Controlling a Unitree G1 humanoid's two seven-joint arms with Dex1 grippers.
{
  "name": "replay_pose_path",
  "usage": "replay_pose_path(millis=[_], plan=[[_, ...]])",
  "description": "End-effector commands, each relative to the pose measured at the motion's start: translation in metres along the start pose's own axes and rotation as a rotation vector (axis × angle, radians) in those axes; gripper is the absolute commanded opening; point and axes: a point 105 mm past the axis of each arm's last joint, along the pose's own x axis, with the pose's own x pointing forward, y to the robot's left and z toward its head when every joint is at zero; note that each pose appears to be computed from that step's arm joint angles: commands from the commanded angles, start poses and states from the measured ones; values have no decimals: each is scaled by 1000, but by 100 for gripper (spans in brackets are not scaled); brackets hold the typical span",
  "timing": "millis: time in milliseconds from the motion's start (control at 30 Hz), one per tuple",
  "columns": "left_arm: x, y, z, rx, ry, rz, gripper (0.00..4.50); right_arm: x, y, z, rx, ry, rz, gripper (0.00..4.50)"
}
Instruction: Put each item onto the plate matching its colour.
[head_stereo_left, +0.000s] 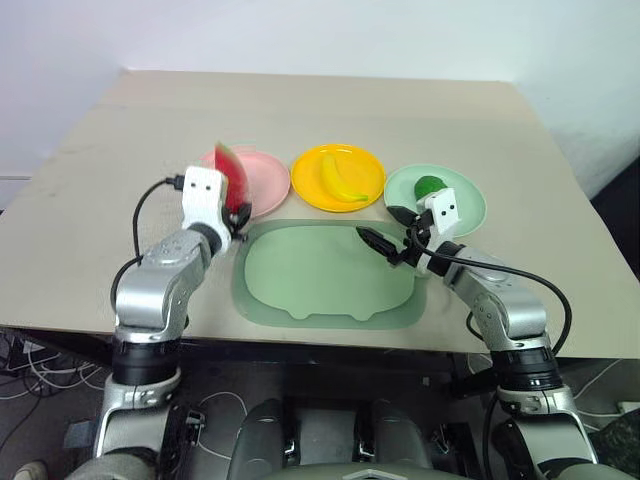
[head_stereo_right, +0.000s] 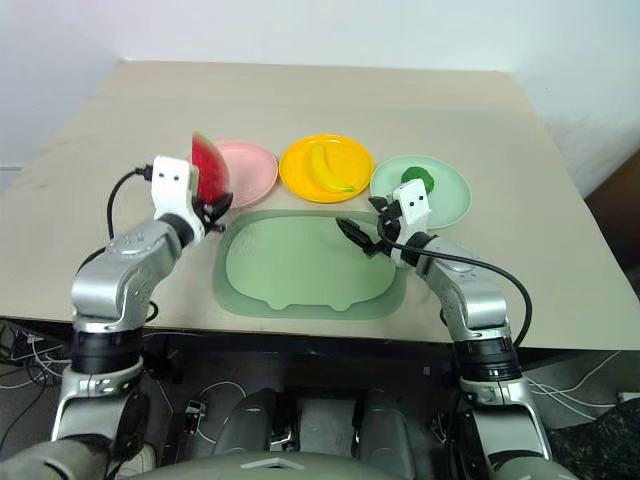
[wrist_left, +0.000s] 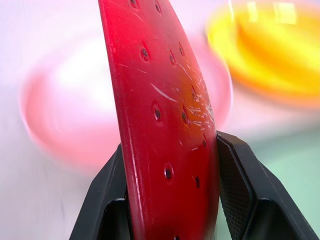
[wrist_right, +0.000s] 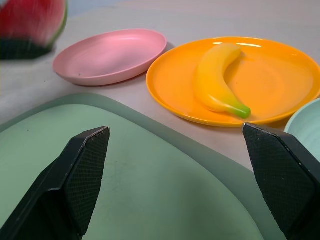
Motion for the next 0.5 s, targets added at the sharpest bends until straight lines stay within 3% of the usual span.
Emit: replay_pose_path(millis=[33, 300, 500], plan=[[12, 22, 17, -58, -47, 143, 170, 1, 0, 17, -41, -51, 4, 450], [41, 33, 14, -24, 14, 222, 170, 0, -2, 16, -49, -49, -10, 450], [44, 32, 6, -29, 44, 203, 376, -2, -5, 16, -53, -48, -23, 450]])
